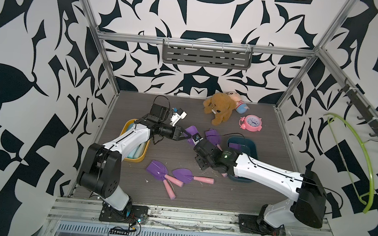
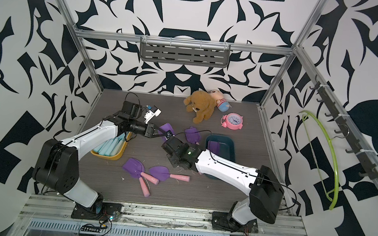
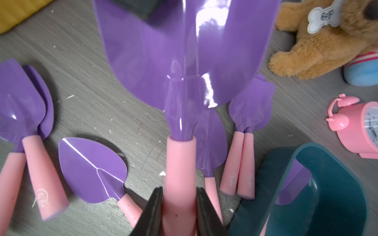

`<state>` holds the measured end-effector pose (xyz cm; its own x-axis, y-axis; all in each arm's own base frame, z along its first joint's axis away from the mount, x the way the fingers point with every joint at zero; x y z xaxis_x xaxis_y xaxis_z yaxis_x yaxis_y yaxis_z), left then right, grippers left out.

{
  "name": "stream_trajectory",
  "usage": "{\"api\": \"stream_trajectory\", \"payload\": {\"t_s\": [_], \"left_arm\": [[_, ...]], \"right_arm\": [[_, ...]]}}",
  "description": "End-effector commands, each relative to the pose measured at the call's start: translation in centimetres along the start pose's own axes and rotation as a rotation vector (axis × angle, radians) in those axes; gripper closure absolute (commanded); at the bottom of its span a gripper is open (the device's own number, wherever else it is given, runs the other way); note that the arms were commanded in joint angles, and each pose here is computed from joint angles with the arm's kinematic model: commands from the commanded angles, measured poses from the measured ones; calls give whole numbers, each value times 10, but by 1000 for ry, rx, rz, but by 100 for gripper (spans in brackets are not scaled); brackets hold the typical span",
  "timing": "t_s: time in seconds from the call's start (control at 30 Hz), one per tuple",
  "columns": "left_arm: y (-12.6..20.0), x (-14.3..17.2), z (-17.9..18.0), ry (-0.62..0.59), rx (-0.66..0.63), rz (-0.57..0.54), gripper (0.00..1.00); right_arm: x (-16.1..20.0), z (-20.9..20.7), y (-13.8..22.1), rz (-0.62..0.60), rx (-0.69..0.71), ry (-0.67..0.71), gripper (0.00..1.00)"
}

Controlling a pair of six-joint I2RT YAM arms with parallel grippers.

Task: Sort the small shovels by color and place them into the storage box
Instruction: Pick up the shovel from the center of the board.

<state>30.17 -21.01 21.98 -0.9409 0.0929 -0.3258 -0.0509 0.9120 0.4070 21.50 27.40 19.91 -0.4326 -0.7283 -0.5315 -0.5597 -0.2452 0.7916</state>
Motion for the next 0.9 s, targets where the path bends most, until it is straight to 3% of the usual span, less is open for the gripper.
{"api": "stream_trajectory", "payload": {"t_s": [0.0,0.4,0.87], "left_arm": [[4,0,-12,-18,33,-7,94],[6,-9,1,121,-91,-74,98],[5,-10,2,189,-89,-77,98]], "right_arm": [[-20,-7,28,-135,-13,-23,61],[-31,-21,40,-25,45,12,58],[-44,-28,8,29,-49,-15,58]]}}
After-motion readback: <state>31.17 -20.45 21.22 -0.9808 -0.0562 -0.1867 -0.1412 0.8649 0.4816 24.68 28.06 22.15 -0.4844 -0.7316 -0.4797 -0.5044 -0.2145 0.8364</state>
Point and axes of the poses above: each gripper's point midway between its finger pads, its own y axis back along the fingers, its own z axis along the line the jaws close on, x = y × z, the point moved 6 cm from there along y, back along the fingers, and after that the axes turned 15 degrees about y, right-handed, at the moved point
